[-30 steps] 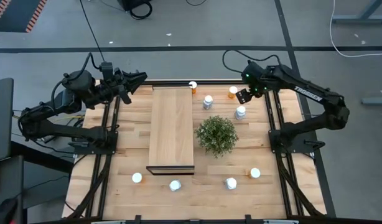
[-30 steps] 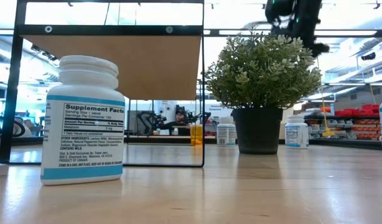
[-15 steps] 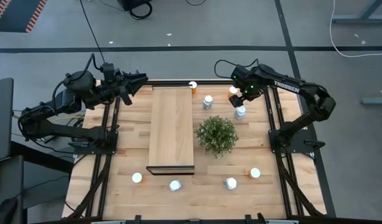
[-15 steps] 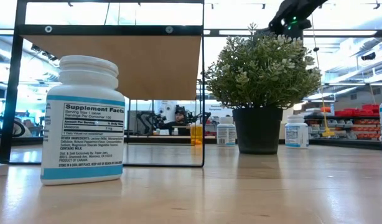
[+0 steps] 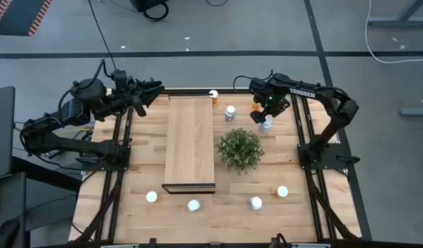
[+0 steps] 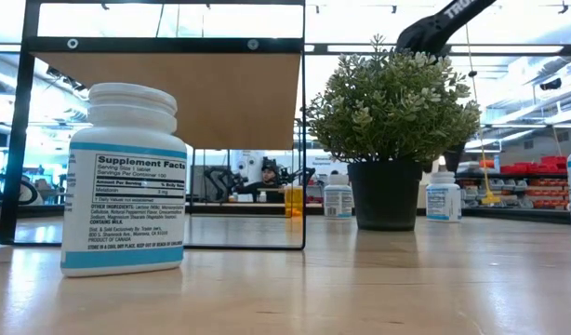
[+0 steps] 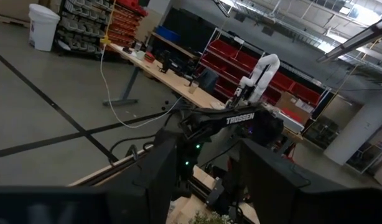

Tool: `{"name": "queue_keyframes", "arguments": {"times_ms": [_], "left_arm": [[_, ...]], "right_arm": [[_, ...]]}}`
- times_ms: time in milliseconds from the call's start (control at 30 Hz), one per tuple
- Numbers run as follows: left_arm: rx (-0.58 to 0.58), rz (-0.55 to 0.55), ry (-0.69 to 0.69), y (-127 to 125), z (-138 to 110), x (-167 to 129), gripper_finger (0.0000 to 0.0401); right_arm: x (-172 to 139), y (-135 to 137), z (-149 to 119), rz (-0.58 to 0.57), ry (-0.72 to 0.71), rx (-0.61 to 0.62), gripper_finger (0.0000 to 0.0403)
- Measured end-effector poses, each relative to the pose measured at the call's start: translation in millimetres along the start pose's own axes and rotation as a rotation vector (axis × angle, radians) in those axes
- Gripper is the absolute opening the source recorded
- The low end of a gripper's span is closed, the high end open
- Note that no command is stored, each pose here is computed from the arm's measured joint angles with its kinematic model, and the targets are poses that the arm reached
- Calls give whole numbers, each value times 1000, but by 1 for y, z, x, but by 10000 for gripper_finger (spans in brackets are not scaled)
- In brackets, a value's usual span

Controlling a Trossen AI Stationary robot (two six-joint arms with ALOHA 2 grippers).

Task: Pick and place medicine bottles onto shelf by color
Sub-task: Put the top right white pill bottle on the shelf

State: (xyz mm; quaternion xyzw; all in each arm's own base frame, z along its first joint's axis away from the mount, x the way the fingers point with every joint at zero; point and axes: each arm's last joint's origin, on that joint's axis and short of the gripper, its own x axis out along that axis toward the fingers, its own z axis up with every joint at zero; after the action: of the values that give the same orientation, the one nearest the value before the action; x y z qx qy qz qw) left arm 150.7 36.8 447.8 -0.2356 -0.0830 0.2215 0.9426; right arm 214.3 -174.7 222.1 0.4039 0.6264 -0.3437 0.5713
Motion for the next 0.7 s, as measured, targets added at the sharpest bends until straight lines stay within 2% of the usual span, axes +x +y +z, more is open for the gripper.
{"name": "queue_keyframes", "arguments": {"times_ms": [267, 700], "left_arm": [[0, -2, 2, 0, 0, 0, 187], [0, -12, 11, 0, -1, 0, 193]], "right_arm": [[3, -1, 3, -23, -1, 21, 319], [3, -1, 5, 11, -15, 74, 295]]}}
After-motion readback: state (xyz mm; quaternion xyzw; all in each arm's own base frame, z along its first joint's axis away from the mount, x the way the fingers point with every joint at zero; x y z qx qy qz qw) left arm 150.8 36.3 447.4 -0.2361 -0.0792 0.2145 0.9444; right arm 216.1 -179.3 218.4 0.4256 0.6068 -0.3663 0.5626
